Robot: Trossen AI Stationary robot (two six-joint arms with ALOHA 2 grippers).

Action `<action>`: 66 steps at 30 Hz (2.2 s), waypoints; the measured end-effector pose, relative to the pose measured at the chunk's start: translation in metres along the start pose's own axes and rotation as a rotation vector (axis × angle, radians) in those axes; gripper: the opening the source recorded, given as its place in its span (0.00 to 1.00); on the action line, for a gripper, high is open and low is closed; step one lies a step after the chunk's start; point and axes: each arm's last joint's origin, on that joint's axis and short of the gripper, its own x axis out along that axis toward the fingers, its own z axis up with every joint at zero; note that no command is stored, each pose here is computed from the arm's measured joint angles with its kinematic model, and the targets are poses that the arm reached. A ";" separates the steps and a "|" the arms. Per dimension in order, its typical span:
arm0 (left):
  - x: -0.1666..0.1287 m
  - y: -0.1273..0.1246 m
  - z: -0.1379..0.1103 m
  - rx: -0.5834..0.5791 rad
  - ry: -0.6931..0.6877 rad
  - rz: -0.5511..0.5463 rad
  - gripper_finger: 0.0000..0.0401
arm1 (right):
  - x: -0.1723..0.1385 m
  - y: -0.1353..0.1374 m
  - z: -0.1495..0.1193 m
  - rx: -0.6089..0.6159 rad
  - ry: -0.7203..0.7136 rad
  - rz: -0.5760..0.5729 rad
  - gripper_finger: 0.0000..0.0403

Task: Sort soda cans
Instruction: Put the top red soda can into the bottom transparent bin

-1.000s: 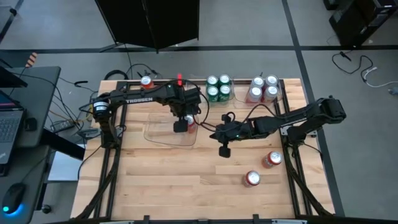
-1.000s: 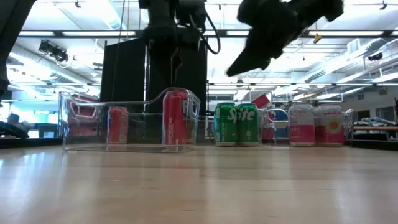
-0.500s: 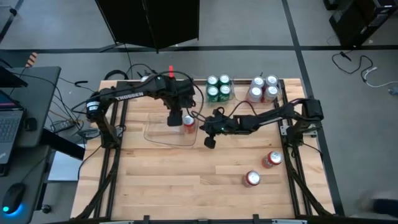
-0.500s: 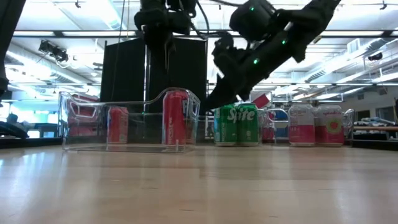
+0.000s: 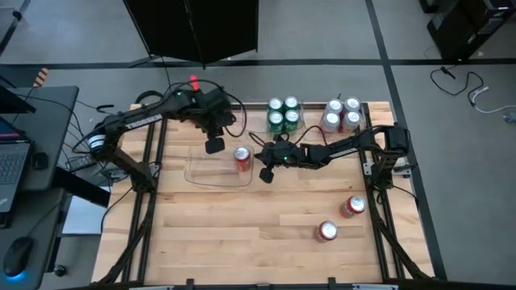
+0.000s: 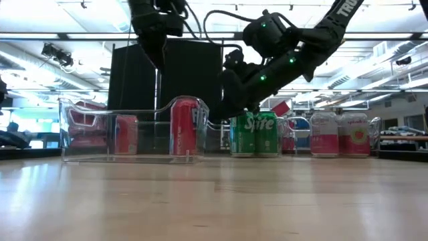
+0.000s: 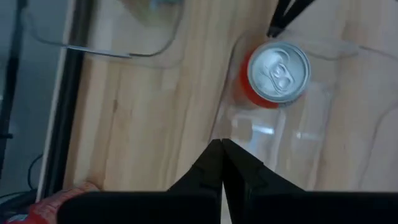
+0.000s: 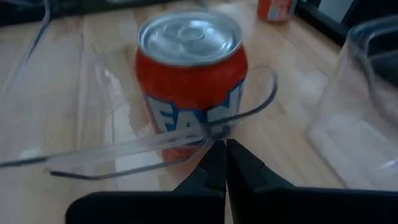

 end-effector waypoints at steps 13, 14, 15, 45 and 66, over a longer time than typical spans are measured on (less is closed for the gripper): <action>-0.002 0.019 -0.059 -0.219 0.028 0.109 0.01 | 0.028 -0.004 0.007 0.000 -0.057 0.084 0.00; -0.002 0.023 -0.062 -0.244 0.038 0.140 0.01 | 0.028 -0.003 0.008 -0.002 -0.059 0.086 0.00; -0.003 0.027 -0.065 -0.284 0.065 0.181 0.01 | 0.026 -0.003 0.009 -0.002 -0.059 0.087 0.00; -0.005 0.045 -0.079 -0.470 0.140 0.331 0.12 | 0.008 0.006 0.009 -0.036 0.080 0.102 0.04; 0.041 0.116 -0.091 -0.509 0.312 0.364 0.88 | 0.007 0.010 0.008 -0.044 0.093 0.176 0.09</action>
